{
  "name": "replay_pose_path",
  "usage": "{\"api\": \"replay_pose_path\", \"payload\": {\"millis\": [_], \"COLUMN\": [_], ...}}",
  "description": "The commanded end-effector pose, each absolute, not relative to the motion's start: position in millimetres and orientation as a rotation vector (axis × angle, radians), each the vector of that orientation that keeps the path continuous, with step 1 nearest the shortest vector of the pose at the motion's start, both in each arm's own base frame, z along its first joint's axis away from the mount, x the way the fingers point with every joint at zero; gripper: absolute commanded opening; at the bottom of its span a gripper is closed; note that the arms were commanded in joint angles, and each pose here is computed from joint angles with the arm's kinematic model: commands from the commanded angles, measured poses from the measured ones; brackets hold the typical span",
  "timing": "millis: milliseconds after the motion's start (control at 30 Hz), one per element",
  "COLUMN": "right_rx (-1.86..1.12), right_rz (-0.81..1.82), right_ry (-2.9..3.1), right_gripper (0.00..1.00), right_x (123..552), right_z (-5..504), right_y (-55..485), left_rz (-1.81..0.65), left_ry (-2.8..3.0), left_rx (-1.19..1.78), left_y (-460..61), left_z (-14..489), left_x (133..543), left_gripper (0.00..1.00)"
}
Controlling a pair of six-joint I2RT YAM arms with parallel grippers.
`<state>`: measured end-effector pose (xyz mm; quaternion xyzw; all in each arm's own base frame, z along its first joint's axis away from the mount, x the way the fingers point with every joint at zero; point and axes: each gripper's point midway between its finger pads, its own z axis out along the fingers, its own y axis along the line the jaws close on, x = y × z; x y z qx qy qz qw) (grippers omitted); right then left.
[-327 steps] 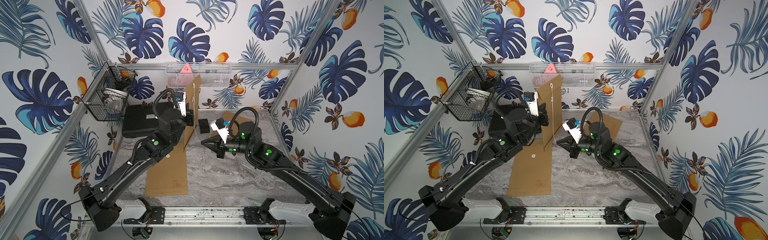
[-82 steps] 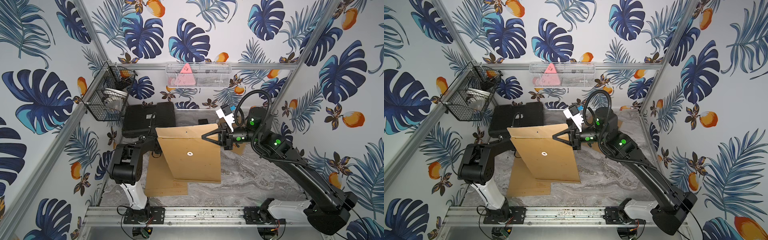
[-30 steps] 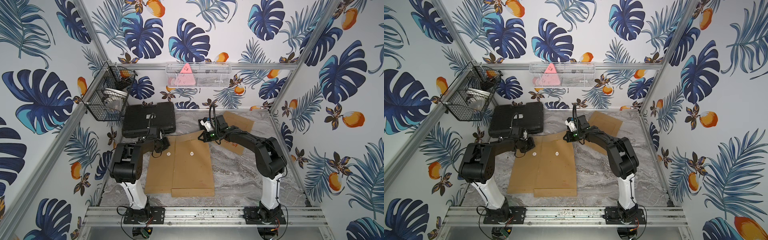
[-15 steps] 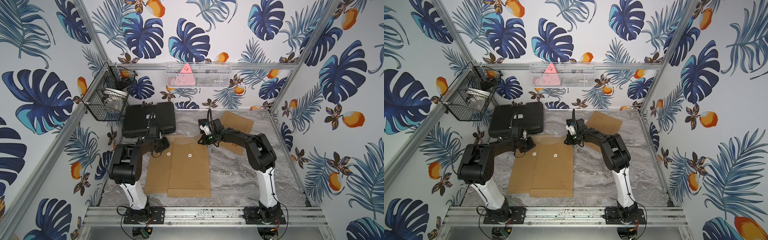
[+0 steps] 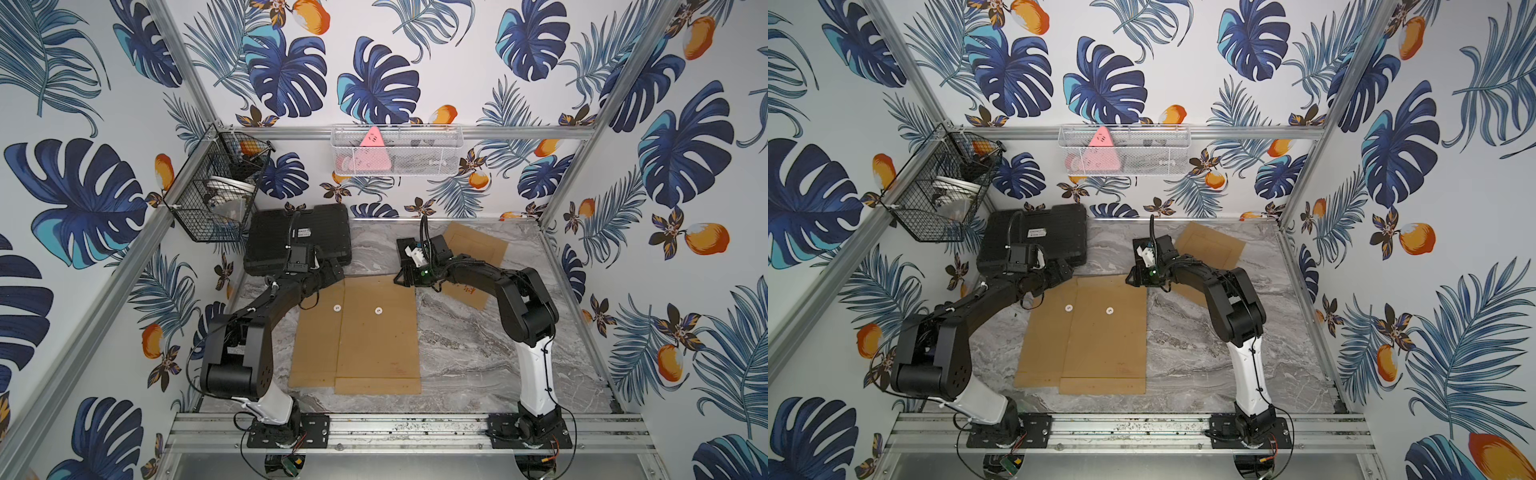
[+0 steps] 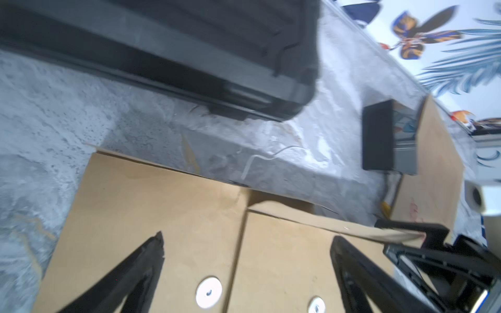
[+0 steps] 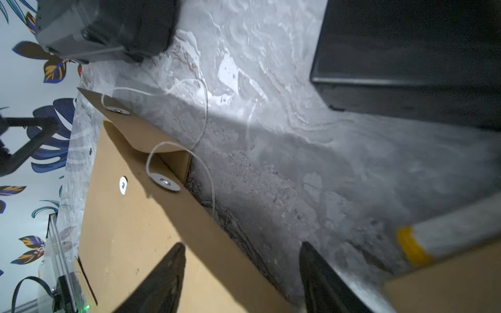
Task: Open the file bag
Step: Place the file bag at the center of the board.
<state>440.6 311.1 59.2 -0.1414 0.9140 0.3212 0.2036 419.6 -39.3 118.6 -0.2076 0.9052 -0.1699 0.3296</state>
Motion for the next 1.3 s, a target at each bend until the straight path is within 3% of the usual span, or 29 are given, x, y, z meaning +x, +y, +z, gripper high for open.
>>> {"api": "replay_pose_path", "payload": {"millis": [0,167,433,633,833,1267], "right_rx": [-0.324,-0.211,-0.062,0.147,0.452,0.904], "right_rz": [0.793,0.719,0.632,0.604,0.750,0.844], "right_ry": [2.514,2.434,2.333,2.335,2.309,2.245], "right_gripper": [0.79,0.93,0.98,0.95,0.92,0.98], "right_x": [447.9,438.3,420.0,411.9,412.3,417.2], "right_z": [78.0,115.6,153.0,140.3,121.4,84.0], "right_y": [294.7,268.1,217.8,154.4,93.5,23.5], "left_rz": [-0.339,-0.295,-0.458,-0.555,-0.578,-0.484], "left_ry": [2.347,2.309,2.261,2.302,2.358,2.495], "left_rx": [-0.447,-0.191,0.048,0.218,0.361,0.517], "left_y": [-46.7,-109.1,-202.8,-274.0,-325.2,-373.2], "left_z": [137.5,163.1,170.2,147.5,122.8,64.7], "left_x": [409.7,392.5,383.7,389.1,407.7,461.2], "left_gripper": [0.99,0.99,0.94,0.86,0.76,0.78]}}
